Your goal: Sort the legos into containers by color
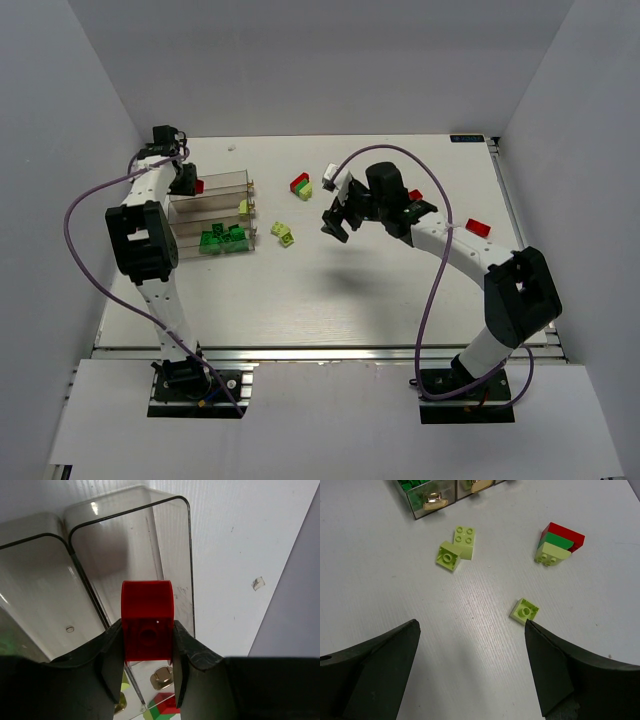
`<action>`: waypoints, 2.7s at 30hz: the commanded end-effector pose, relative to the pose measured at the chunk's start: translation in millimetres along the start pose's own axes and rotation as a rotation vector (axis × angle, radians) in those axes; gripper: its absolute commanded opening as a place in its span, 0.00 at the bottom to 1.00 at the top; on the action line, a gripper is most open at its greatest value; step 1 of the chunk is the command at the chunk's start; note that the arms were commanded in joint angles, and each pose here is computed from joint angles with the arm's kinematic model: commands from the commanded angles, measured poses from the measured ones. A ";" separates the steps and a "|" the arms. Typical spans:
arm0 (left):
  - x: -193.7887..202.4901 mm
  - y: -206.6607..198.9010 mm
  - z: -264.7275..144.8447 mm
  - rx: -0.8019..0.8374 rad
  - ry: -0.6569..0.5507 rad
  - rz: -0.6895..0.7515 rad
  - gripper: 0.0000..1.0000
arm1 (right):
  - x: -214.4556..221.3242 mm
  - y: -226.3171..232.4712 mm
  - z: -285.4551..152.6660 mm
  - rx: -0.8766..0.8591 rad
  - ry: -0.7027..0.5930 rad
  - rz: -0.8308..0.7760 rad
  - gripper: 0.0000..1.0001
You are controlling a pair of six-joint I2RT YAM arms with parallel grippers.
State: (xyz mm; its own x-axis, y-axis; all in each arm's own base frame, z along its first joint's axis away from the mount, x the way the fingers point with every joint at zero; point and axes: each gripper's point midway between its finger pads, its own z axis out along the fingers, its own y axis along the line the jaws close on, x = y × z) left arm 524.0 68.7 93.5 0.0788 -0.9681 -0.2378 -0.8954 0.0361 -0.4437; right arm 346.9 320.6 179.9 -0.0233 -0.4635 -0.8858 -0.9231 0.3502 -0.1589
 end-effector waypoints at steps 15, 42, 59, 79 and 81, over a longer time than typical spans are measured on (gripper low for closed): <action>-0.9 -26.6 -35.7 0.121 0.037 -0.007 0.72 | -15.4 -13.4 -7.9 0.038 -0.051 -0.001 0.89; 73.2 81.2 -223.1 0.953 0.228 0.679 0.64 | 2.7 -105.5 122.7 0.183 0.087 0.415 0.89; 54.5 119.9 -246.3 0.879 0.114 0.663 0.74 | 48.0 -140.1 181.3 0.286 0.093 0.427 0.89; 49.1 113.5 -260.0 0.874 0.104 0.659 0.75 | 64.5 -138.0 202.9 0.245 0.090 0.336 0.72; 48.5 113.8 -261.1 0.873 0.102 0.659 0.75 | 65.5 -136.9 203.5 0.236 0.091 0.323 0.69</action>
State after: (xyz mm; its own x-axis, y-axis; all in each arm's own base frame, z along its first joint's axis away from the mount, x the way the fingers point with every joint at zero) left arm 312.0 -41.6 238.3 -0.4040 -0.7168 -0.5684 -0.1500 0.6648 -0.7318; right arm 538.4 397.2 36.1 -0.4272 -0.3745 -0.8229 -0.7194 0.6921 0.0585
